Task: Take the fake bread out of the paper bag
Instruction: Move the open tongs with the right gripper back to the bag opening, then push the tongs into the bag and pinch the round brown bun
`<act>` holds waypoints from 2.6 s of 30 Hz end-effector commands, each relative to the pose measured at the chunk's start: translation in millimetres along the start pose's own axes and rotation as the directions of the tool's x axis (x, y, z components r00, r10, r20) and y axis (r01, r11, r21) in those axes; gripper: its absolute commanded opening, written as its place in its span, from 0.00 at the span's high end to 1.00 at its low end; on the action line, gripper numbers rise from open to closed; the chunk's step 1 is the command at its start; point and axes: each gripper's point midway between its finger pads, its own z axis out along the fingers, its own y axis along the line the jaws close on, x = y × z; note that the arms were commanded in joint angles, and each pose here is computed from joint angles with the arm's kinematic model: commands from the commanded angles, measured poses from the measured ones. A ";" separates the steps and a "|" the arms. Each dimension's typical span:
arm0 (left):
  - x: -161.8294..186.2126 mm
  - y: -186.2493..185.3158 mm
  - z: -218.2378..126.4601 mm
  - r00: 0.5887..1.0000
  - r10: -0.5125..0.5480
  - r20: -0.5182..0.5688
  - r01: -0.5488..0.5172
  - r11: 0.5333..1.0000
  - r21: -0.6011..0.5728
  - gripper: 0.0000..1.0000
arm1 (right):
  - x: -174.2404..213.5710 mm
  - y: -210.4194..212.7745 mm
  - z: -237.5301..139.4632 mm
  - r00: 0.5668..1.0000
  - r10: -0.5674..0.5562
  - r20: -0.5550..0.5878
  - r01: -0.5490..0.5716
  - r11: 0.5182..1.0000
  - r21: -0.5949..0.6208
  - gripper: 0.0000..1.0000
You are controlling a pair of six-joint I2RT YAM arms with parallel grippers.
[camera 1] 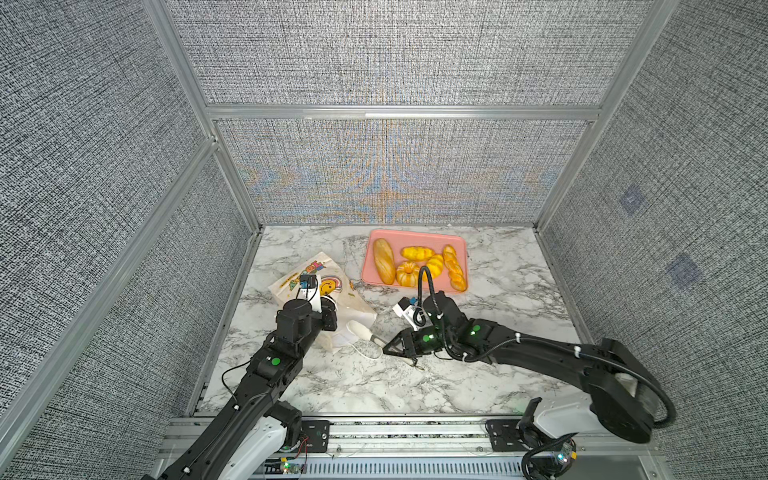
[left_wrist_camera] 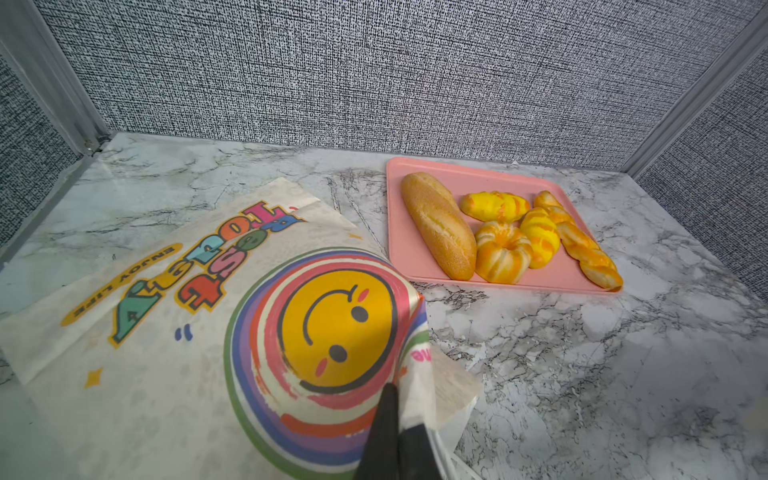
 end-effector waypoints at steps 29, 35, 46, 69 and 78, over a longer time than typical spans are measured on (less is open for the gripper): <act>-19.6 -15.7 10.0 0.999 -0.033 0.043 0.030 0.997 0.067 1.00 | -114.6 -8.7 82.6 0.860 0.469 0.200 -0.366 0.841 -0.400 0.47; -21.2 -18.0 12.1 0.999 -0.036 0.039 0.033 0.997 0.075 1.00 | -121.2 -12.0 87.3 0.843 0.502 0.191 -0.389 0.816 -0.428 0.45; -13.9 -17.4 12.0 0.998 -0.052 0.022 0.050 0.996 0.080 1.00 | -145.3 -16.0 88.9 0.823 0.523 0.222 -0.387 0.802 -0.456 0.44; -8.6 -12.2 22.6 0.985 -0.168 0.029 0.166 0.984 0.060 1.00 | -133.2 -14.1 82.0 0.860 0.462 0.214 -0.339 0.833 -0.438 1.00; -21.2 -6.9 23.6 0.983 -0.169 0.065 0.168 0.986 0.020 1.00 | -76.9 -17.5 67.5 0.867 0.459 0.194 -0.360 0.846 -0.393 1.00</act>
